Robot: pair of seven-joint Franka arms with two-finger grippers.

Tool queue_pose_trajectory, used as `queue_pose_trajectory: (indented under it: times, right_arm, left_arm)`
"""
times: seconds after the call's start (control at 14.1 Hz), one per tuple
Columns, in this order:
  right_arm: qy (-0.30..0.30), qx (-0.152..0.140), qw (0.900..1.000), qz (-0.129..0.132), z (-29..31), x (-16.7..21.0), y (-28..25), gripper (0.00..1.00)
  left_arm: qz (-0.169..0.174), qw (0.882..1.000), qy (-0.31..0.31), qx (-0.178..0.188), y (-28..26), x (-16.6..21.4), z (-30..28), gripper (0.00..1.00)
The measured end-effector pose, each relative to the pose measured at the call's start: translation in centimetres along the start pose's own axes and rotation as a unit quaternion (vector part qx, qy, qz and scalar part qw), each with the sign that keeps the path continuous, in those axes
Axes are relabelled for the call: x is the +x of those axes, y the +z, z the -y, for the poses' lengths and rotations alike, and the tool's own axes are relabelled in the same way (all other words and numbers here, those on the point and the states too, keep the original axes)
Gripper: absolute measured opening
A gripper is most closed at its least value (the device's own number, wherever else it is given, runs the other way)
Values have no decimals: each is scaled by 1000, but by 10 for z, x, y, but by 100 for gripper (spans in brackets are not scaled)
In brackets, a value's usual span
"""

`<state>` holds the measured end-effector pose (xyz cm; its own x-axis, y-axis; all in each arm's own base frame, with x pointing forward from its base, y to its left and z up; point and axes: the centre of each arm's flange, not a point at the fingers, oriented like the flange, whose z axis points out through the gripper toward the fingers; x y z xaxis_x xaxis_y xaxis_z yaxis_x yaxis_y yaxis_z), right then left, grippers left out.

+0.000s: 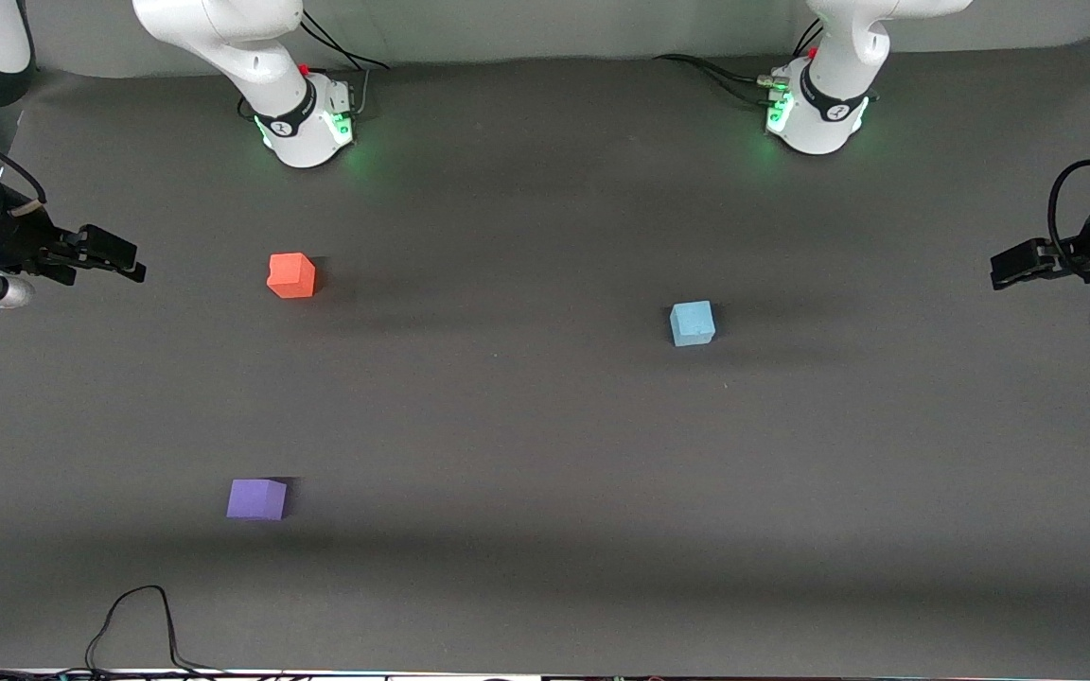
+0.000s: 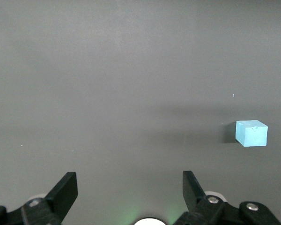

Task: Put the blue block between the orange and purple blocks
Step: 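Reach the left gripper down over the light-blue cube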

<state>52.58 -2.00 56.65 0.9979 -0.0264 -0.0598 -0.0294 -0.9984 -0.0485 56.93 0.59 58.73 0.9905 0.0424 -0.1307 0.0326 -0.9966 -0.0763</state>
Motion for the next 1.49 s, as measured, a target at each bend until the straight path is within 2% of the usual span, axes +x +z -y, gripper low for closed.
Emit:
queue_pose_trajectory:
  times: [0.5,1.06,1.2,1.35,1.49]
  right_arm:
    - [0,0,1000,-3,0,1,-1,100]
    - [0,0,1000,-14,0,3,-2,100]
    - [0,0,1000,-17,0,4,-2,100]
    - [0,0,1000,-22,0,5,-3,100]
    - [0,-1,1000,-23,0,6,-2,100]
  left_arm:
    - [12,1000,12,-1,-2,0,11,100]
    - [32,999,10,-2,6,1,-2,100]
    - [34,999,6,-1,3,-3,-26,100]
    - [33,999,-2,0,-1,-10,-76,100]
    - [36,998,-40,-17,-3,-23,-133,100]
